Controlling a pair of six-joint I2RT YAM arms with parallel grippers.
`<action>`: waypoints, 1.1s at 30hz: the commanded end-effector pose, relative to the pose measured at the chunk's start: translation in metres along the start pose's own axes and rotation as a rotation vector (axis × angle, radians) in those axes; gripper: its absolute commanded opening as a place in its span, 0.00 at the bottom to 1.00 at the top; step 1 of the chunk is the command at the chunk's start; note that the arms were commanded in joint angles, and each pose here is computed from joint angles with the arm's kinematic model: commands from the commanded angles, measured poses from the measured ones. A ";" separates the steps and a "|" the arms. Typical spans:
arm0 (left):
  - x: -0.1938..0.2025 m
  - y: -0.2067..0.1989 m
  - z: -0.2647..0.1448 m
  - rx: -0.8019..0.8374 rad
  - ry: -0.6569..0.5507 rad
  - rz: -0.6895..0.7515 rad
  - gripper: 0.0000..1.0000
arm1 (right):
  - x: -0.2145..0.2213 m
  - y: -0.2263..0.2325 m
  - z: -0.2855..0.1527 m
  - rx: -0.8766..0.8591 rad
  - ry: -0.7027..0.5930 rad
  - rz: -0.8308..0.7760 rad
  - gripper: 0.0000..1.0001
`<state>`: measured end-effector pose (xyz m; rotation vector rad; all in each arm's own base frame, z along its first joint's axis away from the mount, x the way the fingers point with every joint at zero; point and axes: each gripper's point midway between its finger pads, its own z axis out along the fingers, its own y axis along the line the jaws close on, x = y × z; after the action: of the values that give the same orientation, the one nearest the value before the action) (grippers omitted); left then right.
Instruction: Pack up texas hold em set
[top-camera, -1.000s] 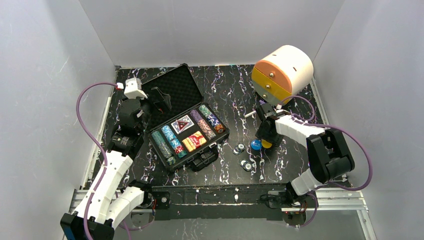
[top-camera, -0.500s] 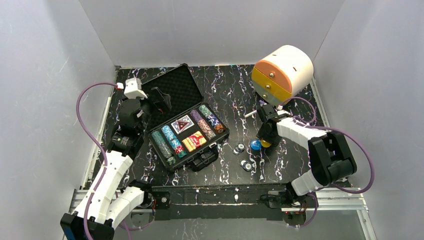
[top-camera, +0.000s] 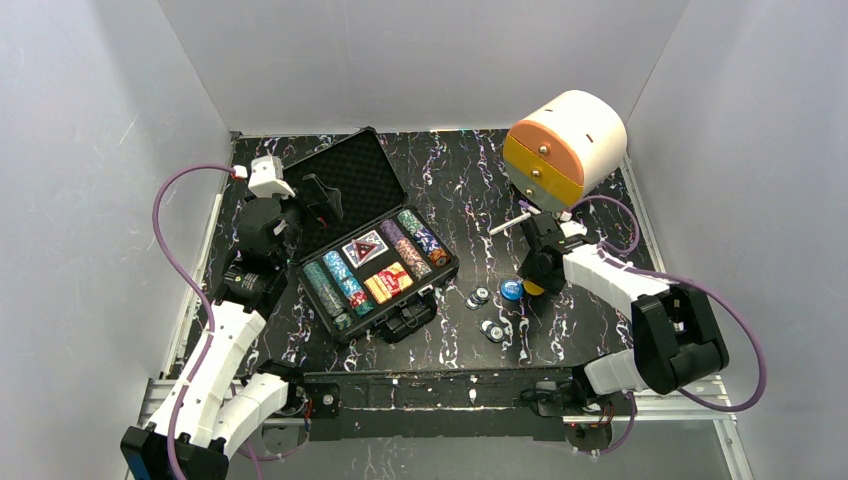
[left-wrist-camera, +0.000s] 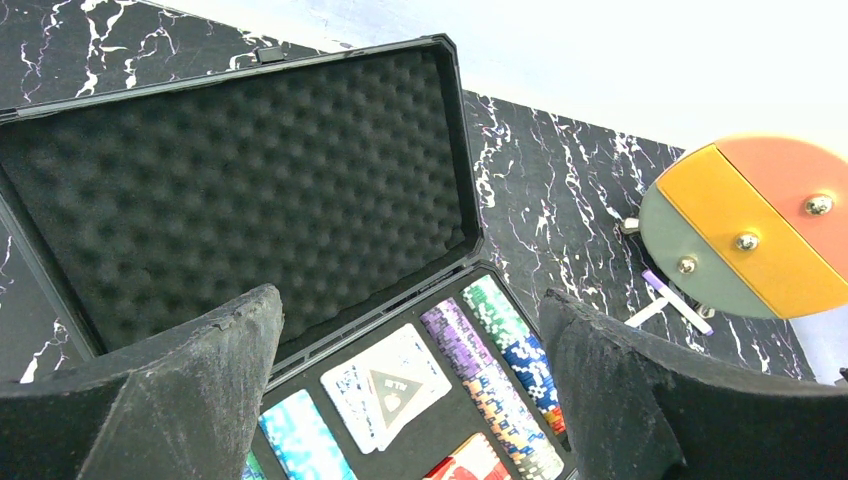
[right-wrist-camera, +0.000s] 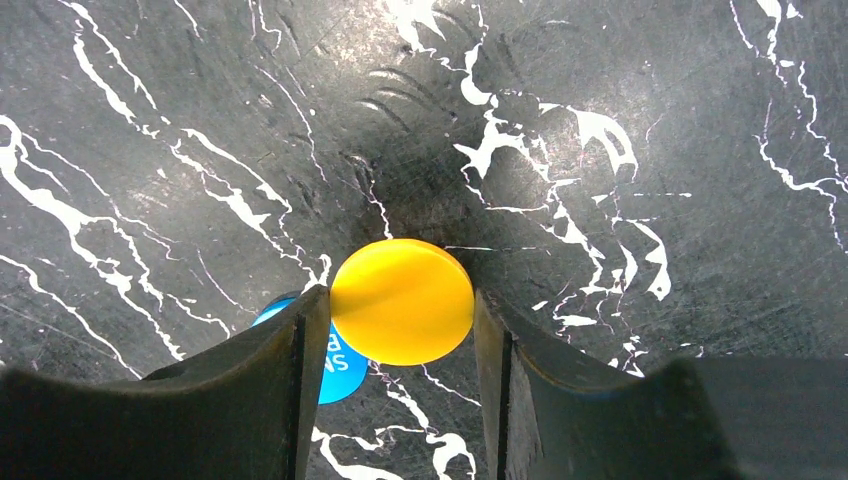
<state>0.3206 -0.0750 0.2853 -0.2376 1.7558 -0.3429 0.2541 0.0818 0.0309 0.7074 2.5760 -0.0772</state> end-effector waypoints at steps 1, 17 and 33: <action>0.000 -0.001 0.001 0.013 -0.005 -0.003 0.98 | -0.017 0.005 -0.012 -0.029 -0.054 0.003 0.53; 0.061 -0.068 0.019 0.302 0.243 -0.046 0.94 | -0.011 0.056 -0.045 -0.337 0.021 0.070 0.53; 0.233 -0.198 -0.049 0.589 0.605 -0.083 0.96 | 0.024 0.102 -0.100 -0.733 0.234 0.095 0.53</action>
<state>0.2288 -0.3119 0.1583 0.2764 2.1561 -0.9859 0.2442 0.1809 0.0915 0.6031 2.5473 0.7932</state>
